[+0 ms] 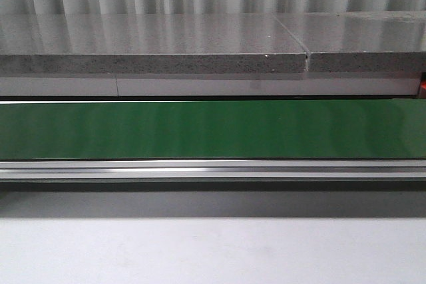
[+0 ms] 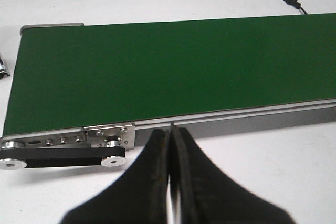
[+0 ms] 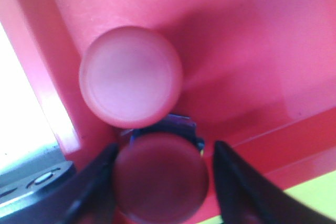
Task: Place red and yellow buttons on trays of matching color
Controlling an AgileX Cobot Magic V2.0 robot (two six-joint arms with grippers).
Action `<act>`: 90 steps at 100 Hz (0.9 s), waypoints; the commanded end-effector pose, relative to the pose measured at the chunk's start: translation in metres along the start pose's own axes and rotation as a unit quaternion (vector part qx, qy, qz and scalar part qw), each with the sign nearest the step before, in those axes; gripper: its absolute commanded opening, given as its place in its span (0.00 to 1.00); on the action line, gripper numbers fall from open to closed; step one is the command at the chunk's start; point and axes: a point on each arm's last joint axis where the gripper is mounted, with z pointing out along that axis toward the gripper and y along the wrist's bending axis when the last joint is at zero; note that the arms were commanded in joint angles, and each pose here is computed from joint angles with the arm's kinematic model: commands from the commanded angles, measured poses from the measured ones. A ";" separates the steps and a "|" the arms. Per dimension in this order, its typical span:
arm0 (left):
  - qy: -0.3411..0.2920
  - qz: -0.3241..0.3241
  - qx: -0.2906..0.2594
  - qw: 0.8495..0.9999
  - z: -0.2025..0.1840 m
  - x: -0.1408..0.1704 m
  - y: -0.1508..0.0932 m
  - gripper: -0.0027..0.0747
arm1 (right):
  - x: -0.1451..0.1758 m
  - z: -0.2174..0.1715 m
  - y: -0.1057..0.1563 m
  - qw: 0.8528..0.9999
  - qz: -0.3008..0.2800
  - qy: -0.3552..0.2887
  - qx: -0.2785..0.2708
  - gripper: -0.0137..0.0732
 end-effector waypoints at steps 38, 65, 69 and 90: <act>-0.043 -0.001 0.007 0.999 -0.004 -0.013 -0.002 0.01 | -0.014 -0.055 -0.002 0.996 -0.004 -0.087 -0.009 0.74; -0.043 -0.001 0.007 0.999 -0.004 -0.013 -0.002 0.01 | -0.002 -0.106 0.026 0.989 -0.087 -0.113 -0.026 0.52; -0.043 -0.001 0.007 0.999 -0.004 -0.013 -0.002 0.01 | 0.002 -0.112 0.034 0.988 -0.096 -0.115 -0.031 0.44; -0.043 -0.001 0.007 0.999 -0.004 -0.013 -0.002 0.01 | 0.020 -0.146 0.071 0.978 -0.144 -0.133 -0.065 0.09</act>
